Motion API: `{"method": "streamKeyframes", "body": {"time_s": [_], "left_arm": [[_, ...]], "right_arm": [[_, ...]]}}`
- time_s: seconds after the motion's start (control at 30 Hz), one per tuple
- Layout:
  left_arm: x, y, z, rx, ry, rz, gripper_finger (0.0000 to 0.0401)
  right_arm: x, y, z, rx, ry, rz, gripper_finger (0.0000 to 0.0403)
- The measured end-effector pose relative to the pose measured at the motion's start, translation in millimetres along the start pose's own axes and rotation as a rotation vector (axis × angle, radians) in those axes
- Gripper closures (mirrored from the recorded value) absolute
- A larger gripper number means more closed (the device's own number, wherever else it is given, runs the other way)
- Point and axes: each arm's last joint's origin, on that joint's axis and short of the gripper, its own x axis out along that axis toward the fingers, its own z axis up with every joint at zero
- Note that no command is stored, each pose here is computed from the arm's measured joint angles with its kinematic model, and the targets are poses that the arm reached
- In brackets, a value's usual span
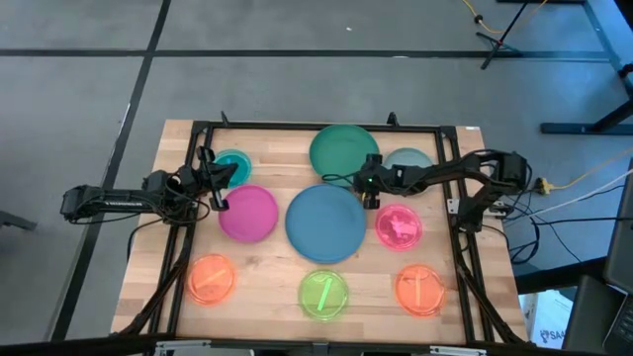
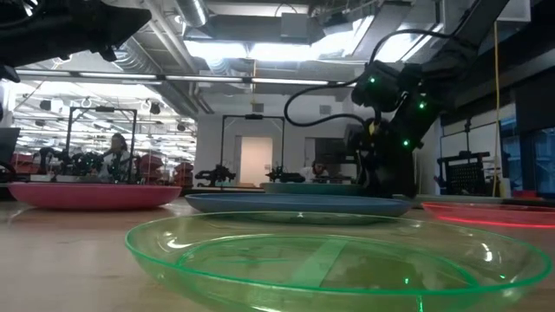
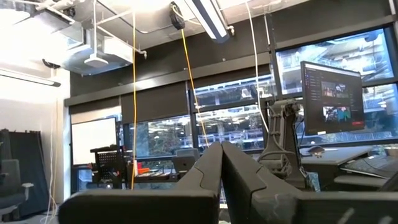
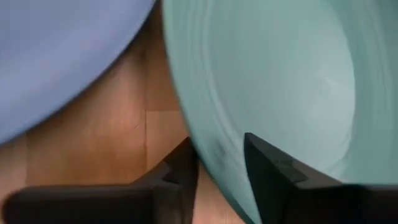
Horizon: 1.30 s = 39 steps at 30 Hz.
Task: Stack plastic plates
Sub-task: Stack the green plate on top of the blue plate
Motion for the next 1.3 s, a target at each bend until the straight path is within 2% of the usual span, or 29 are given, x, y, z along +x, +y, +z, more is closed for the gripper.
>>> {"method": "streamKeyframes", "body": {"time_s": [0.2,0.4,0.57,0.77,0.87,1.07,1.3], "left_arm": [[0.0,0.0,0.0,0.000,0.000,-0.001,0.0397],[0.0,0.0,0.0,0.000,0.000,0.000,0.0397],[0.0,0.0,0.0,0.000,0.000,-0.002,0.0397],[0.0,-0.4,-0.5,-0.014,0.004,-0.010,0.0397],[0.0,-0.4,-0.6,-0.027,0.005,-0.010,0.0397],[-0.1,-1.1,-4.0,-0.018,0.039,-0.016,0.0397],[-0.1,-1.3,-4.9,-0.017,0.049,-0.018,0.0397]], "right_arm": [[-0.1,-1.5,2.9,-0.050,-0.018,-0.037,0.0392],[-7.2,-8.6,12.9,-0.047,-0.059,-0.102,0.0393],[-29.9,-6.9,42.9,-0.004,-0.192,-0.109,0.0395],[-60.3,23.2,84.8,-0.016,-0.361,0.019,0.0399],[-75.6,45.3,97.1,-0.007,-0.410,0.092,0.0400],[-91.6,89.8,102.0,-0.030,-0.458,0.273,0.0401],[-71.6,113.8,96.0,-0.048,-0.372,0.341,0.0400]]}}
